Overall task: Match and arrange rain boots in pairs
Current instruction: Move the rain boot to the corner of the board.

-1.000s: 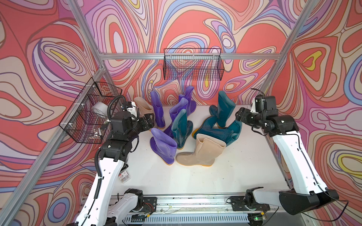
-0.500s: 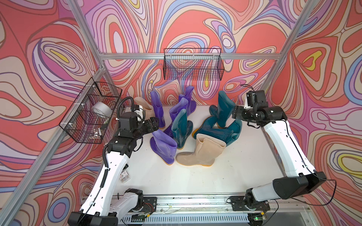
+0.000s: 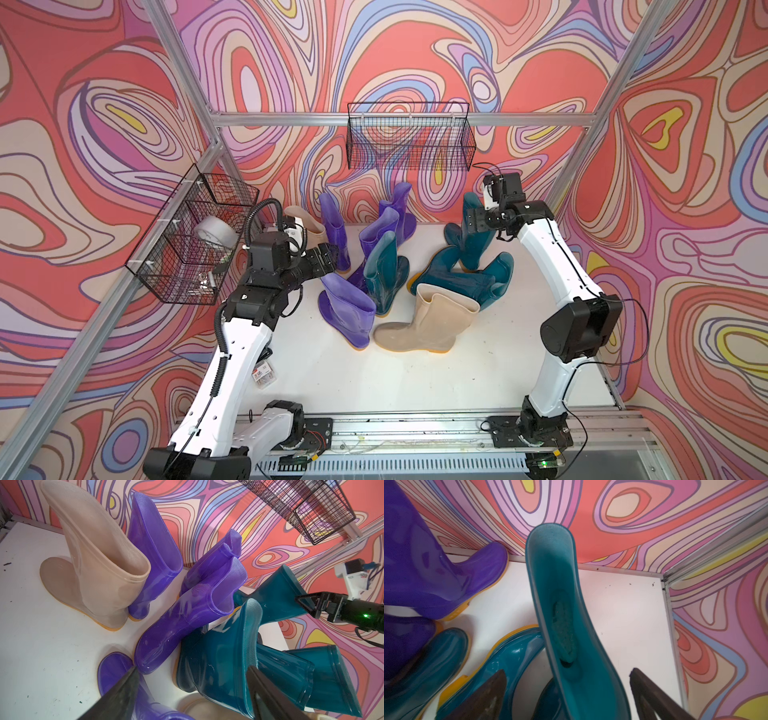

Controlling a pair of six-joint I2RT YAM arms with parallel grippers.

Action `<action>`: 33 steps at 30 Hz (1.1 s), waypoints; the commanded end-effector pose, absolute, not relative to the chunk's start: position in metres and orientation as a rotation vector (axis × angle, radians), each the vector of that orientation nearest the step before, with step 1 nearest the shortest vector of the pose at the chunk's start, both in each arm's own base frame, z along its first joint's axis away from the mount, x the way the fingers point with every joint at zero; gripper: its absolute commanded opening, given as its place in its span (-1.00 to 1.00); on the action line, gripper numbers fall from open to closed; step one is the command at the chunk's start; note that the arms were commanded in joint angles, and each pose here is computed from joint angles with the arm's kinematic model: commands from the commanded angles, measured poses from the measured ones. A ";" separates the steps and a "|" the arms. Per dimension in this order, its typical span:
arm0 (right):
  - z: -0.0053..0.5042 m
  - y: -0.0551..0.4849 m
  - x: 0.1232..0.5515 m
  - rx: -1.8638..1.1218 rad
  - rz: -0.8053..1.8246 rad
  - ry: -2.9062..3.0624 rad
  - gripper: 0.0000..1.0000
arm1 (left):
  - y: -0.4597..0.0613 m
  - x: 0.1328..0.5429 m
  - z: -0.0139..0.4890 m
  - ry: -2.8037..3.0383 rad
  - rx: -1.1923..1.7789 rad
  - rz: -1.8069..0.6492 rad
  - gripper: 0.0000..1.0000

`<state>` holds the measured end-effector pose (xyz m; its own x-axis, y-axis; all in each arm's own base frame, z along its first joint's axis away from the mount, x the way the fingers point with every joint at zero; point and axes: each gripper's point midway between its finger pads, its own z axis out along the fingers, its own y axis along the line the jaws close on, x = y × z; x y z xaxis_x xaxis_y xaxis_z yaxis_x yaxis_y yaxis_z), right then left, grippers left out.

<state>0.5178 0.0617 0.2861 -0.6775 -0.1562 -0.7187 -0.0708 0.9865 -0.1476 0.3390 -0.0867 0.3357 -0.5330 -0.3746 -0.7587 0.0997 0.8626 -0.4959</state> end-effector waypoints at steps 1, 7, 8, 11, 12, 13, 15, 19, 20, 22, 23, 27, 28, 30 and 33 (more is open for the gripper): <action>0.300 0.052 0.526 -0.201 -0.230 2.268 0.89 | -0.085 0.334 0.338 2.069 -0.212 -0.600 0.67; 0.284 0.046 0.538 -0.264 -0.311 2.267 0.96 | -0.084 0.338 0.343 2.065 -0.221 -0.592 0.67; 0.277 0.047 0.540 -0.282 -0.299 2.281 0.96 | -0.085 0.339 0.343 2.068 -0.223 -0.595 0.67; 0.255 0.058 0.543 -0.343 -0.208 2.333 0.88 | -0.085 0.340 0.342 2.077 -0.237 -0.603 0.67; 0.250 0.060 0.543 -0.352 -0.182 2.344 0.82 | -0.085 0.340 0.342 2.080 -0.238 -0.604 0.67; 0.249 0.060 0.543 -0.348 -0.161 2.351 0.75 | -0.085 0.340 0.343 2.080 -0.238 -0.602 0.67; 0.248 0.062 0.542 -0.343 -0.120 2.350 0.36 | -0.083 0.338 0.345 2.081 -0.240 -0.588 0.67; 0.264 0.053 0.544 -0.278 -0.154 2.281 -0.84 | -0.080 0.336 0.351 2.069 -0.237 -0.567 0.67; 0.269 0.045 0.546 -0.250 -0.200 2.267 -1.00 | -0.079 0.336 0.352 2.066 -0.238 -0.565 0.67; 0.271 0.034 0.550 -0.219 -0.281 2.252 -1.00 | -0.079 0.335 0.354 2.062 -0.239 -0.561 0.67; 0.273 0.026 0.552 -0.202 -0.344 2.241 -1.00 | -0.079 0.336 0.356 2.060 -0.236 -0.560 0.67; 0.299 -0.013 0.562 -0.121 -0.514 2.174 -1.00 | -0.080 0.337 0.360 2.065 -0.230 -0.567 0.67; 0.305 -0.023 0.564 -0.095 -0.513 2.162 -1.00 | -0.081 0.338 0.361 2.070 -0.227 -0.565 0.67; 0.314 -0.036 0.566 -0.084 -0.537 2.141 -1.00 | -0.080 0.339 0.362 2.077 -0.222 -0.557 0.67; 0.315 -0.045 0.568 -0.093 -0.525 2.141 -1.00 | -0.080 0.340 0.362 2.085 -0.218 -0.548 0.66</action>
<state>0.5558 -0.0239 0.2674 -0.6878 -0.2595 -0.6779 0.0237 0.9254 -0.3783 0.3422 -0.0812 0.3676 -0.5172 -0.3781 -0.7678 0.0758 0.8734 -0.4811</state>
